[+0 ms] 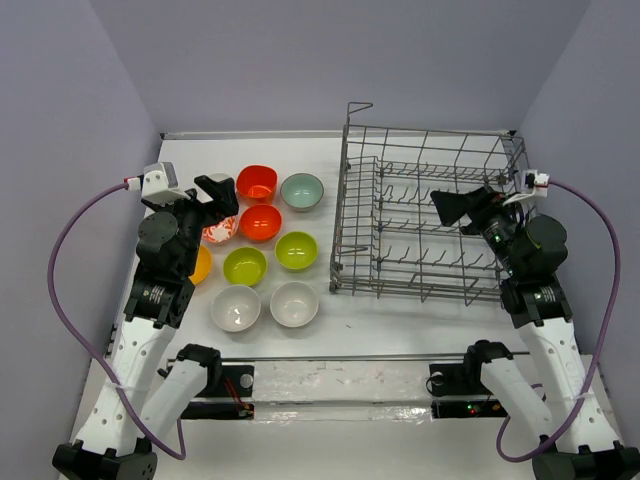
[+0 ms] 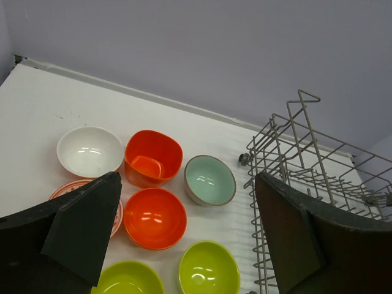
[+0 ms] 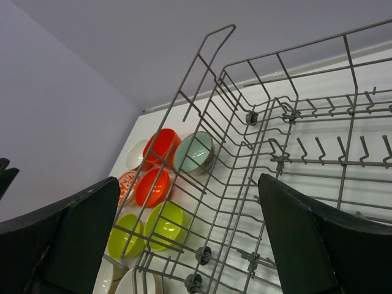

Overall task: Load the bowls into the dish rack
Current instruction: Pick up the bowl from the corner of the board.

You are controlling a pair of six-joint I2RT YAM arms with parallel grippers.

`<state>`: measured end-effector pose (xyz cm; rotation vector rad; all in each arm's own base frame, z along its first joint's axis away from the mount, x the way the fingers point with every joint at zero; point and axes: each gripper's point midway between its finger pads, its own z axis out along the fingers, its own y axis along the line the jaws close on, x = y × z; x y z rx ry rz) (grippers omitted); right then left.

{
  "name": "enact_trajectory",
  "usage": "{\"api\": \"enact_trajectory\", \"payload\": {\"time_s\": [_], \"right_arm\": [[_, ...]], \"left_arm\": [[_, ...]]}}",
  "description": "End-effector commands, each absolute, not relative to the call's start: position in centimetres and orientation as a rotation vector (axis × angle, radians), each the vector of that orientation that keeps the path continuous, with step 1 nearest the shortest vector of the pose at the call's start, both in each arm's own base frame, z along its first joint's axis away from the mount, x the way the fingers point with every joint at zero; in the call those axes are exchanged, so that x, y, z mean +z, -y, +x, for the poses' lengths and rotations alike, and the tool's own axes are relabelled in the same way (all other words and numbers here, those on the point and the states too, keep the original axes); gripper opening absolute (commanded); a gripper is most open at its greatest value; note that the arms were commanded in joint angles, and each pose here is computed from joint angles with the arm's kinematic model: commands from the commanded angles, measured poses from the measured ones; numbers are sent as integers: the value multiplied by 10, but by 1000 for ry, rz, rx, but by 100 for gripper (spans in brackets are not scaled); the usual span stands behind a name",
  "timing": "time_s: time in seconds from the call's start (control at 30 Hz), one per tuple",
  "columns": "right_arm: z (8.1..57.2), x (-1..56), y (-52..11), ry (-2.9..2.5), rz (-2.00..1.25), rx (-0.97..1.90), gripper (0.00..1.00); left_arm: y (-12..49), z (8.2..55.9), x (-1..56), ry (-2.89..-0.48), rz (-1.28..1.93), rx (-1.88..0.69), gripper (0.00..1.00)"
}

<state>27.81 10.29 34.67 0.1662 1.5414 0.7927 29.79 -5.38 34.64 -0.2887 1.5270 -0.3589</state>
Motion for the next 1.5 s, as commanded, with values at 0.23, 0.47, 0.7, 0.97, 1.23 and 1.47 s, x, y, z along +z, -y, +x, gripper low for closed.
{"api": "enact_trajectory", "payload": {"time_s": [0.23, 0.47, 0.7, 0.97, 1.23, 1.47], "right_arm": [[271, 369, -95, -1494, 186, 758, 100], [278, 361, -85, -1552, 268, 711, 100], [281, 355, -85, -1580, 287, 709, 100], [280, 351, -84, -1604, 280, 693, 100], [275, 354, -82, -1608, 290, 680, 100], [274, 349, -82, -1621, 302, 686, 100]], "left_arm": [[53, 299, 367, -1457, -294, -371, 99], [51, 301, 364, -1469, -317, -359, 99], [47, 308, 353, -1514, -342, -322, 99], [46, 323, 329, -1619, -380, -269, 99], [61, 329, 275, -1820, -407, -304, 95], [88, 325, 226, -1991, -377, -378, 91]]}}
